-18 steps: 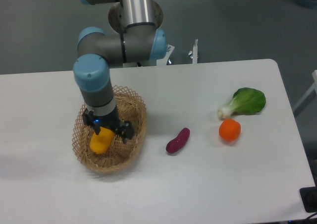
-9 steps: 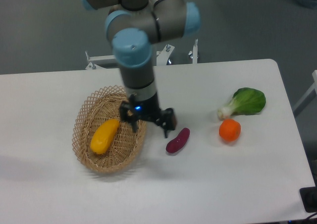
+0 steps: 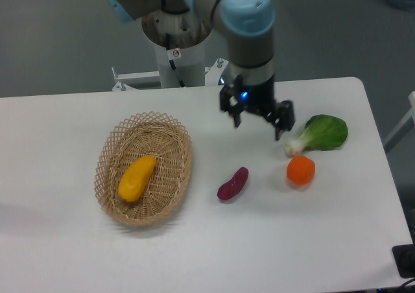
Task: Place the mango in the basket
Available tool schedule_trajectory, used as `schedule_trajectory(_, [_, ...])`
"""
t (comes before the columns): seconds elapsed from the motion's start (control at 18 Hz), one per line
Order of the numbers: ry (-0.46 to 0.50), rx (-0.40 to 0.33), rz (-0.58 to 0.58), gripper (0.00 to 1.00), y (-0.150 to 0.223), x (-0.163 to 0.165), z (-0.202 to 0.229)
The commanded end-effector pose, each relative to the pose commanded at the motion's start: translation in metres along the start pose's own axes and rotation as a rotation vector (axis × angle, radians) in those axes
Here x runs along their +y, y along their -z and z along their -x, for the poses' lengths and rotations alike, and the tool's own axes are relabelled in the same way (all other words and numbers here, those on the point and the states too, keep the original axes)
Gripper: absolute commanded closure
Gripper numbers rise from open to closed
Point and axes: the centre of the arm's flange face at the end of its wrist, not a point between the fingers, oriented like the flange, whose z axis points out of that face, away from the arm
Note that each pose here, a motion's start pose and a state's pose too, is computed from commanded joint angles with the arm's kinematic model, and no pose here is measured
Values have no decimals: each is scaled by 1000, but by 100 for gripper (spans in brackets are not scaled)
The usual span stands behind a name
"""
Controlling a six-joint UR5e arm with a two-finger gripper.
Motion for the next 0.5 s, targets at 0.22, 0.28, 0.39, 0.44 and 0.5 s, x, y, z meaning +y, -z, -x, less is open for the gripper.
schedule_trajectory(0.22, [-27,-12,-13,0,9,29,9])
schedule_trajectory(0.28, [-27,-12,-13,0,9,29,9])
schedule_trajectory(0.39, [-26,-17,-16,0,10,30,9])
schedule_trajectory(0.44, [-26,-18,-16,0,10,30,10])
schedule_trajectory(0.5, [-26,-20,-17,0,10,30,10])
